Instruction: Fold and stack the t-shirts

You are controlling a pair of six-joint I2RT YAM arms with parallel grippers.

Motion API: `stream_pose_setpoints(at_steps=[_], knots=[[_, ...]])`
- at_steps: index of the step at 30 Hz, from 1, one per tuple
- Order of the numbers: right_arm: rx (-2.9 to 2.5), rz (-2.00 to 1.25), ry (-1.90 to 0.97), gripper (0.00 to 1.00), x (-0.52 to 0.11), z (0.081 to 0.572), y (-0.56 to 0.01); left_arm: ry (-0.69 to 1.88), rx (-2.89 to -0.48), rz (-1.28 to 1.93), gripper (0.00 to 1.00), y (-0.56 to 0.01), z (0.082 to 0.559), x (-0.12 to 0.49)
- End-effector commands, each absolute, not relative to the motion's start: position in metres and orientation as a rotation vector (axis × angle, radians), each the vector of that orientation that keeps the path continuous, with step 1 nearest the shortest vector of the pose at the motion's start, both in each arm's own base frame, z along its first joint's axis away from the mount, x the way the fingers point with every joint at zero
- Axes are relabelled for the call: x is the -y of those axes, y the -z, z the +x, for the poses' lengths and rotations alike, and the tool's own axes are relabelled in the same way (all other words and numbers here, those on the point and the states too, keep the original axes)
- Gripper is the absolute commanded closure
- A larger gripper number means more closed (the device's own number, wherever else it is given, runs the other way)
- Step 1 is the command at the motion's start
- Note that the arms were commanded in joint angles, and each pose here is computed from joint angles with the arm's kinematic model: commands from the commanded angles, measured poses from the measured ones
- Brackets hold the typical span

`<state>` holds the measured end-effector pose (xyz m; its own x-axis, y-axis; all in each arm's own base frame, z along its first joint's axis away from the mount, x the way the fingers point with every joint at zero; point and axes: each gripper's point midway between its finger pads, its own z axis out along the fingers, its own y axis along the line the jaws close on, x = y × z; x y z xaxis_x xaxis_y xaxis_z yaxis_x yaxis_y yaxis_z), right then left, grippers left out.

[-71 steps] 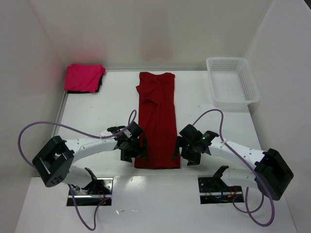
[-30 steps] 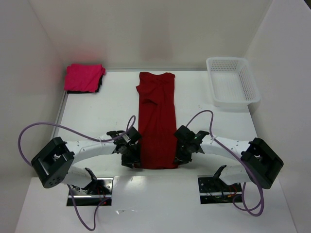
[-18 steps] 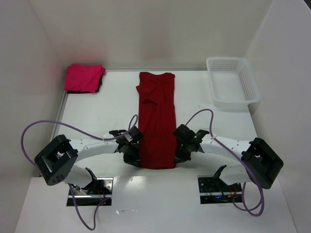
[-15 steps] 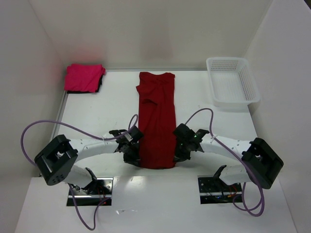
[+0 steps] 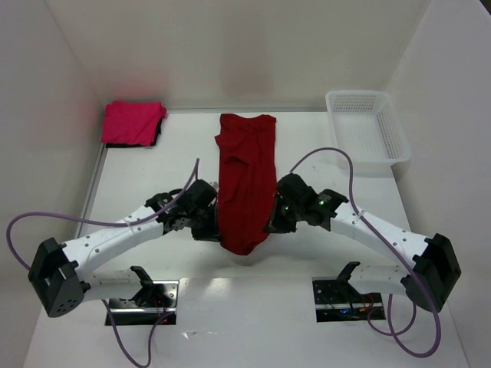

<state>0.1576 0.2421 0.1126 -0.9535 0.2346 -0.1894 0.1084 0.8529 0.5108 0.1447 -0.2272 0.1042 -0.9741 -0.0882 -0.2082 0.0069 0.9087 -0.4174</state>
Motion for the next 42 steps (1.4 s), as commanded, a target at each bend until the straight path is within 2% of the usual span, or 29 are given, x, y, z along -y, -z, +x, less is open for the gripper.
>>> stream_pose_setpoints(at_steps=[1,7,14,22,30,42], knots=[[-2.681,0.236,-0.749,1.00,-0.240,0.181,-0.149,0.617,-2.749,-0.068,1.00,-0.139,0.169,0.218],[-2.590,0.275,-0.673,1.00,-0.221,0.244,-0.153,0.537,-2.720,-0.010,1.00,-0.137,0.222,0.214],[-2.509,0.341,-0.613,1.00,-0.199,0.319,-0.155,0.571,-2.633,-0.042,1.00,-0.143,0.309,0.196],[-2.488,0.376,-0.612,1.00,-0.202,0.375,-0.148,0.599,-2.622,0.014,1.00,-0.126,0.388,0.196],[-2.520,0.377,-0.596,1.00,-0.205,0.415,-0.123,0.646,-2.596,0.030,1.00,-0.115,0.435,0.189],[-2.554,0.384,-0.608,1.00,-0.204,0.456,-0.082,0.705,-2.634,0.104,0.99,-0.083,0.463,0.196]])
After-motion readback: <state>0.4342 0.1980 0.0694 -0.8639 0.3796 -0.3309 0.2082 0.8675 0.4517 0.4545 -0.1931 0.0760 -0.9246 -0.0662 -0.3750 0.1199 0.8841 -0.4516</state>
